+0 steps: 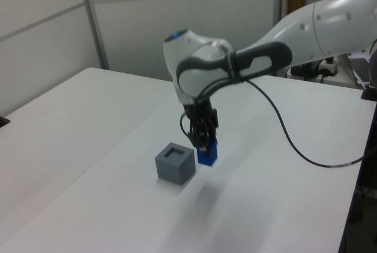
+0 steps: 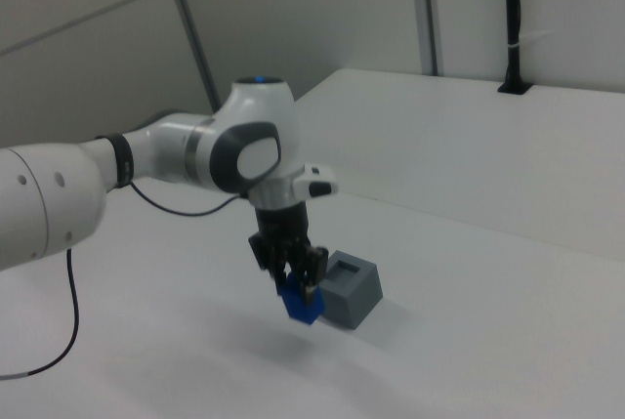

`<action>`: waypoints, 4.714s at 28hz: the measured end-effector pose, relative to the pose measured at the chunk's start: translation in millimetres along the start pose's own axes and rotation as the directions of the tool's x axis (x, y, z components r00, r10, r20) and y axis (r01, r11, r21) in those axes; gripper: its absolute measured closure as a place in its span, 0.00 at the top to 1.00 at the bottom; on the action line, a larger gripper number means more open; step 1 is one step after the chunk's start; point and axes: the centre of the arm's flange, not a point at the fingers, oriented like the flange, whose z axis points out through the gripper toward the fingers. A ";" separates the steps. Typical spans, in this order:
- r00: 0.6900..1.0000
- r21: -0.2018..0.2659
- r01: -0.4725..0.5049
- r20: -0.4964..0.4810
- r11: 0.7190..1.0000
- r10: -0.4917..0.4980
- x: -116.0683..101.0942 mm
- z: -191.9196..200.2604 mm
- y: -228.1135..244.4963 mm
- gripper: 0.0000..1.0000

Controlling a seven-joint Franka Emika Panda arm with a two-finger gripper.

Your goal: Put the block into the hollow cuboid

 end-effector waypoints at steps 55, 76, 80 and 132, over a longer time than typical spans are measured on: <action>0.981 0.057 -0.091 -0.166 0.994 0.100 76.9 -4.6 3.4 0.51; 0.990 0.042 -0.087 -0.104 0.995 0.091 69.3 -1.8 3.1 0.80; 0.988 0.041 -0.088 -0.126 0.995 0.092 61.9 -21.0 4.3 0.96; 0.983 0.016 -0.106 -0.152 0.994 0.107 -62.5 -137.0 18.1 1.00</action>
